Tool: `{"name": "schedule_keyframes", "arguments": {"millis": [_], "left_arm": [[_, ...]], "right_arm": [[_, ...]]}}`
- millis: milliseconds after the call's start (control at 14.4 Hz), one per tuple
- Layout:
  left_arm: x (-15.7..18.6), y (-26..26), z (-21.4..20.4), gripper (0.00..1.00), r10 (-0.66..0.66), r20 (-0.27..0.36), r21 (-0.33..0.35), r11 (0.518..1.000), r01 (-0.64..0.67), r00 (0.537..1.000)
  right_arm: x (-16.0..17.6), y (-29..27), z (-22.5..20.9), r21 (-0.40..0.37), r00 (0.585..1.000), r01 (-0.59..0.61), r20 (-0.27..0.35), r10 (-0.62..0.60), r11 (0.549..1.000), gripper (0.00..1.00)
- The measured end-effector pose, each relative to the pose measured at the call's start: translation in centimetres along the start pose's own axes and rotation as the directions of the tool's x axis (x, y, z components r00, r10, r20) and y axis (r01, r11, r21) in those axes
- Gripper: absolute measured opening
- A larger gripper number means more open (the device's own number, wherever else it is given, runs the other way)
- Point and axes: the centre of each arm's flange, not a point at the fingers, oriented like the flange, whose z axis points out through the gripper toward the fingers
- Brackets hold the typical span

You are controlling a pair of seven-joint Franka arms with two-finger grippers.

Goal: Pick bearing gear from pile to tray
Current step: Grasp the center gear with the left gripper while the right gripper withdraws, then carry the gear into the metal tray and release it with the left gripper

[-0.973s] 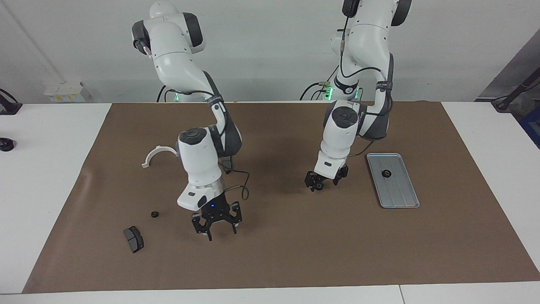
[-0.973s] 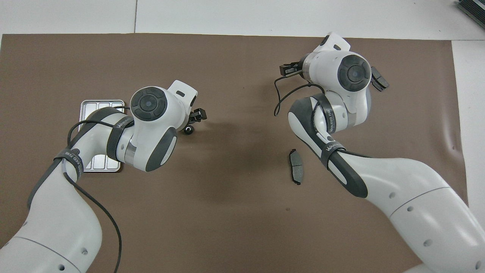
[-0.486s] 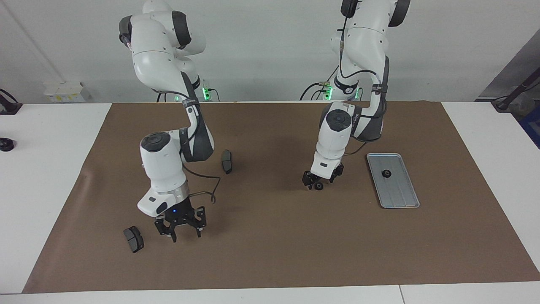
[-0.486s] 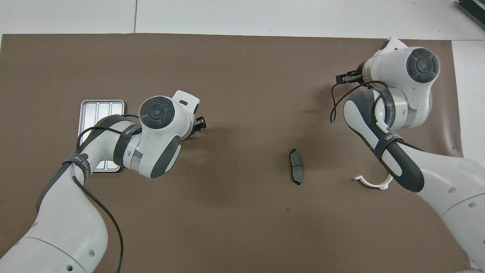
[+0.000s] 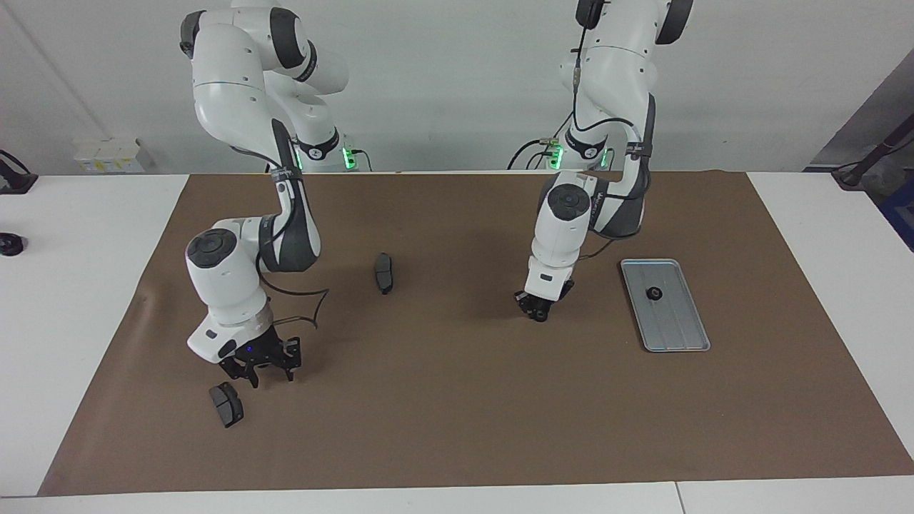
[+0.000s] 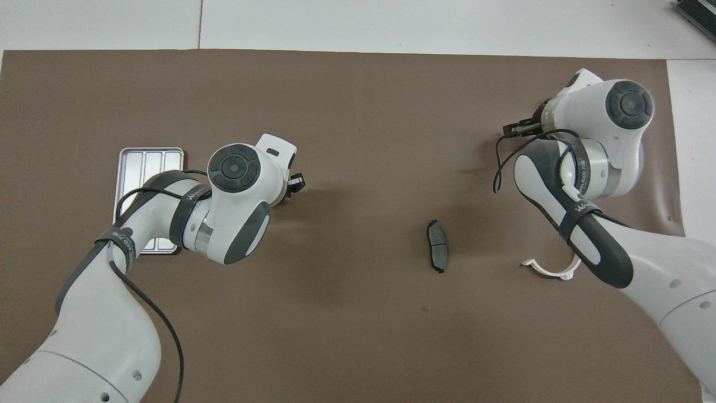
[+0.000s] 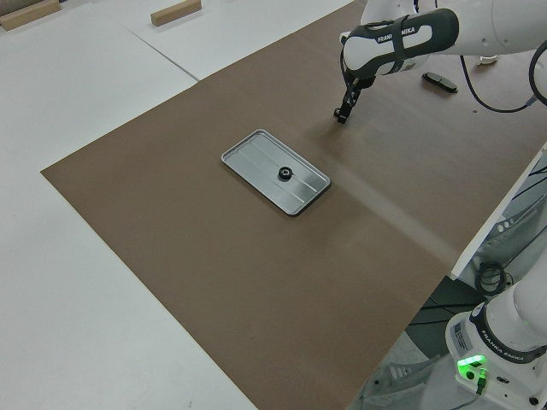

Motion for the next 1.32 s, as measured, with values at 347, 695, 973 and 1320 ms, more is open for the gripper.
{"name": "schedule_keyframes", "arguments": {"millis": [347,695,973,1320], "left_arm": [[1.1,-0.8,-1.0,0.34,-0.004,-0.013,0.001,1.000,0.004,1.000],[7.3,-9.9,-9.1,0.34,0.063,-0.017,0.034,0.997,-0.063,0.998],[11.7,-19.8,-10.1,0.34,0.142,-0.003,0.053,0.988,-0.142,0.990],[13.2,-29.4,-7.4,0.34,0.223,0.033,0.036,0.974,-0.224,0.974]], "right_arm": [[-1.4,2.1,0.5,-0.004,0.999,-0.032,0.024,0.032,0.999,0.64],[-2.1,2.1,0.6,-0.002,0.999,-0.033,0.038,0.034,0.999,0.54],[-2.6,2.1,0.6,0.001,0.997,-0.035,0.069,0.035,0.999,0.44],[-2.9,2.8,0.6,0.000,0.996,-0.045,0.078,0.045,0.999,0.40]]}}
